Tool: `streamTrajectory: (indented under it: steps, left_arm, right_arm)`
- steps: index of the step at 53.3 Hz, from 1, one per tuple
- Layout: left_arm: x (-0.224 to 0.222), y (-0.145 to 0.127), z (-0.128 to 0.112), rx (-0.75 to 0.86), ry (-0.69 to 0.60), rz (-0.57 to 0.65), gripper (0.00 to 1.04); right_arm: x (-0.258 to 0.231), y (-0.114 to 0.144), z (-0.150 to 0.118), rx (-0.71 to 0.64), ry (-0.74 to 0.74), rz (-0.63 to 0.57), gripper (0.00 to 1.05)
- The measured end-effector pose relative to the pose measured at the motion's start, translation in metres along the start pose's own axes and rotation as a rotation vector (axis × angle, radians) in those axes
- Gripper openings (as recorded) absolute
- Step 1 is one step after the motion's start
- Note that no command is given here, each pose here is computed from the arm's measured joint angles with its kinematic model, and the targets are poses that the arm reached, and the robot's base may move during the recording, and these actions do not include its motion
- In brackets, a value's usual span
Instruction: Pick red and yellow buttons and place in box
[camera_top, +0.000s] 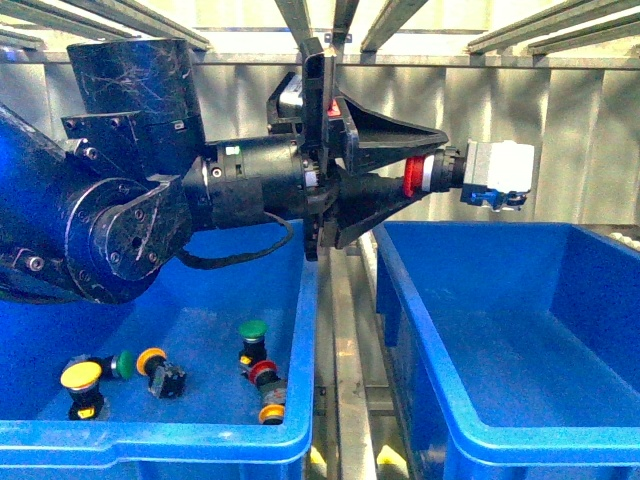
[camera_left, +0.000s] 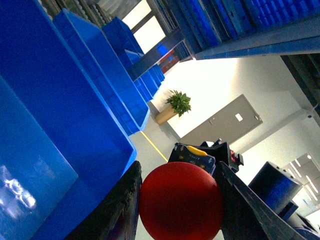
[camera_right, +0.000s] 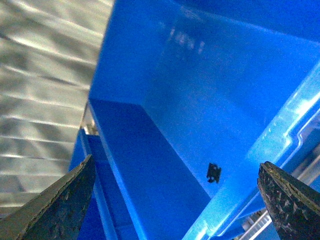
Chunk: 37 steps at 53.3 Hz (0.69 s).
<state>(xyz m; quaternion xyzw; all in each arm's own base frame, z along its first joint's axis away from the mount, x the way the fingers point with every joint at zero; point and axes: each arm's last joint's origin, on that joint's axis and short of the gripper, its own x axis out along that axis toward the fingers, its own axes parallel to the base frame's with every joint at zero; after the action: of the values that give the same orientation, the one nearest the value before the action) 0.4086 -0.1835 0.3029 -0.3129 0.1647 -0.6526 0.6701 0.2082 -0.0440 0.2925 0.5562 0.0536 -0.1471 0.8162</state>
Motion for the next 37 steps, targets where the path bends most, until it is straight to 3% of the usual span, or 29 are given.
streamTrajectory:
  steps: [14,37]
  left_arm:
    - [0.017,-0.010,-0.008,0.020,0.053,-0.003,0.35]
    - [0.029,-0.015,-0.017,0.043,0.097,0.009,0.35]
  right_arm:
    - [0.005,0.041,-0.017,0.073,0.082,0.096,0.98]
    - [0.010,0.068,-0.051,0.142,0.175,0.184,0.98]
